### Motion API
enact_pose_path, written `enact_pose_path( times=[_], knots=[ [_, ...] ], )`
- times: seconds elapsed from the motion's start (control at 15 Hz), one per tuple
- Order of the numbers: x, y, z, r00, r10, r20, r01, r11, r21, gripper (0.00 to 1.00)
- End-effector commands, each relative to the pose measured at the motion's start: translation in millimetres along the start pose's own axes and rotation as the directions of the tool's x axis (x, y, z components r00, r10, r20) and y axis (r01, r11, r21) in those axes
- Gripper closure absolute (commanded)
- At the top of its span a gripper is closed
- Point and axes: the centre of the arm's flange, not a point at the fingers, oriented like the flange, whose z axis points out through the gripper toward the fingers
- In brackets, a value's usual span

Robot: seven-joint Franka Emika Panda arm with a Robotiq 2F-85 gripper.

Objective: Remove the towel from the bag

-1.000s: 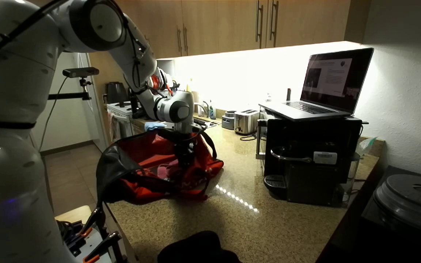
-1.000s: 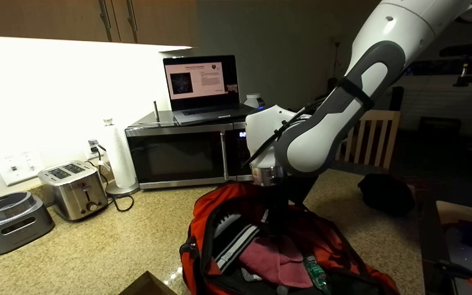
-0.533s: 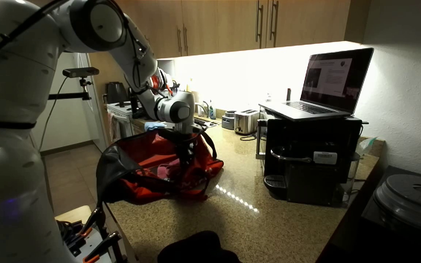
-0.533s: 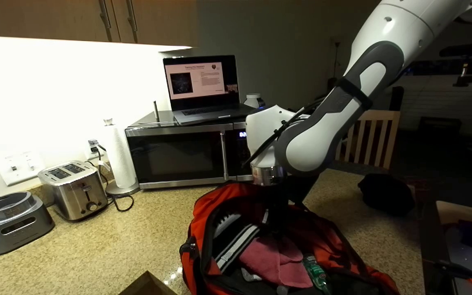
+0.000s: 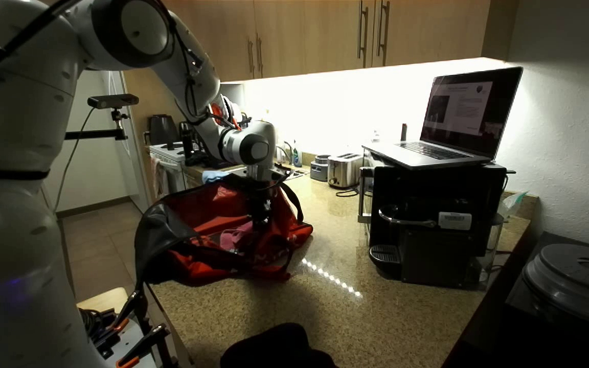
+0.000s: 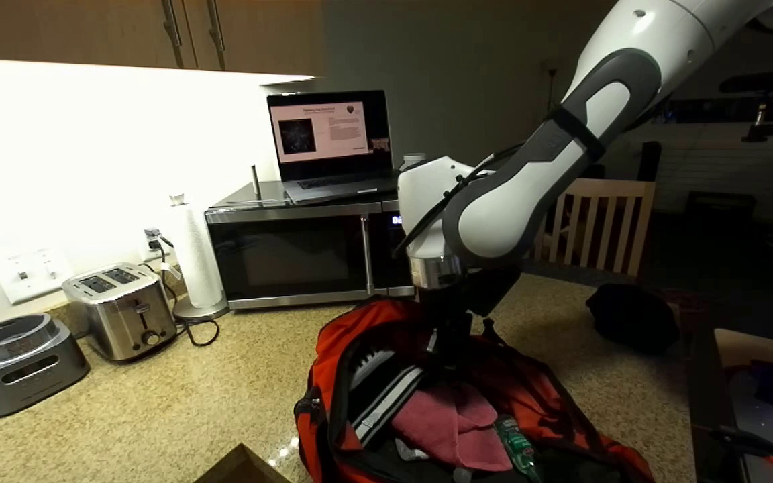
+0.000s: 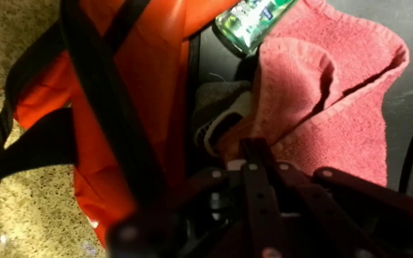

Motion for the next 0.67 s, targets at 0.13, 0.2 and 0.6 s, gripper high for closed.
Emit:
enact_pose_path(
  times=[0.13,0.2,0.6],
  knots=[
    [-16,5,-56,0.999,0.021,0.039,-0.021,1.0,-0.003,0.95],
    [-18,6,-63,0.999,0.022,0.041,-0.021,1.0,-0.008,0.95],
    [-25,-6,-62,0.998,-0.048,0.038,0.05,0.998,-0.037,0.52]
  ],
)
